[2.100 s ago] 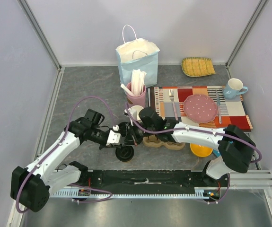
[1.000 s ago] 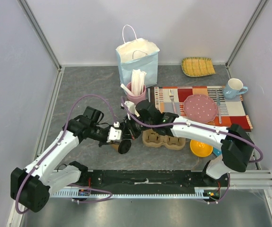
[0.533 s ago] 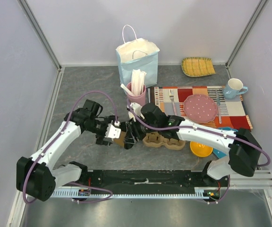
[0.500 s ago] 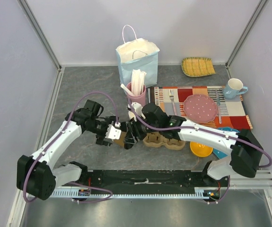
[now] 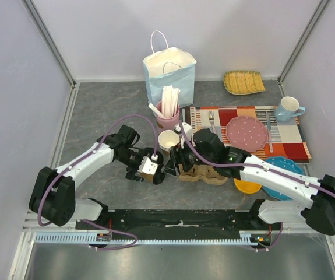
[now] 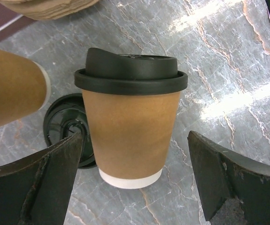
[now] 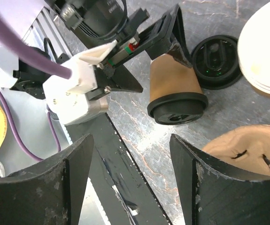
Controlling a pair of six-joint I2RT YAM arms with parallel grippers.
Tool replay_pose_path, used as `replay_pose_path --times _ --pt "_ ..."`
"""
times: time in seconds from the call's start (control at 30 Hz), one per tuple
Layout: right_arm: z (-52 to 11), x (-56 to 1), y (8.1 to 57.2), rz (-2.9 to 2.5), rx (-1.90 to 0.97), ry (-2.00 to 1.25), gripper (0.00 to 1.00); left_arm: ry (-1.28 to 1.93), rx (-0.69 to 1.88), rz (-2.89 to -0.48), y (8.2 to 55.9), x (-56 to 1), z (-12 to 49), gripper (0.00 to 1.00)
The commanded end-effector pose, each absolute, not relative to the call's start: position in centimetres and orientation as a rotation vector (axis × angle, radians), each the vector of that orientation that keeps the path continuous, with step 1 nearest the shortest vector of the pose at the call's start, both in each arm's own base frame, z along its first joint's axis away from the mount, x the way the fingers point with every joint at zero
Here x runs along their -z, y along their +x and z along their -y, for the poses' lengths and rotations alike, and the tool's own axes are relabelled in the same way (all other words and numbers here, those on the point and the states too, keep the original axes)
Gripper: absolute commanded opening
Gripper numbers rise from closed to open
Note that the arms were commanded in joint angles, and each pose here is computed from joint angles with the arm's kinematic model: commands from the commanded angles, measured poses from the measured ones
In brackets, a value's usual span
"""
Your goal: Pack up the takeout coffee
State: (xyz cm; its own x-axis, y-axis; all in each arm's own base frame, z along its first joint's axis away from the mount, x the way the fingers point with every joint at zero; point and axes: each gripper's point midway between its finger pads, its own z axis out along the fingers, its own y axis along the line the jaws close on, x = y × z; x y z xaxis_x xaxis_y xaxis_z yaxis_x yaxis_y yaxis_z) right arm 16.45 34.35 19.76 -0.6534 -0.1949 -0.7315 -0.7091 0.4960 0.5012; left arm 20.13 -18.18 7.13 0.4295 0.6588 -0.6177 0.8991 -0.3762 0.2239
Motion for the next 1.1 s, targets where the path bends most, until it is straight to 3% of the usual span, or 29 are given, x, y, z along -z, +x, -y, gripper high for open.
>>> replay_pose_path --times 0.0,0.13,0.23,0.47,0.57,0.7,0.83,1.07 --pt "-33.1 -21.2 17.2 -2.084 -1.082 -0.67 0.75 2.143 0.633 -1.254 20.1 -6.4 19.2 1.0" --pt "-32.6 -21.2 17.3 -2.091 -1.069 -0.662 0.75 2.156 0.626 -1.237 19.7 -5.3 19.2 1.0" --pt "-32.4 -21.3 17.5 -2.091 -1.067 -0.655 0.75 2.183 0.607 -1.209 19.3 -4.7 18.9 0.94" --pt "-32.6 -21.0 17.6 -2.1 -1.069 -0.661 0.78 2.198 0.614 -1.21 18.2 -4.4 18.5 0.54" --pt "-32.6 -21.1 17.6 -2.103 -1.068 -0.658 0.84 2.173 0.652 -1.24 17.8 -5.1 18.6 0.45" --pt "-32.2 -21.0 18.1 -2.127 -1.054 -0.609 0.97 2.014 0.739 -1.321 18.6 -8.8 20.1 0.45" --pt "-32.0 -21.3 18.5 -2.15 -1.045 -0.56 0.98 1.796 0.981 -1.356 17.7 -14.2 21.9 0.47" --pt "-32.1 -24.7 18.7 -2.117 -1.105 -0.507 0.98 1.565 1.162 -1.286 16.9 -20.7 23.4 0.47"
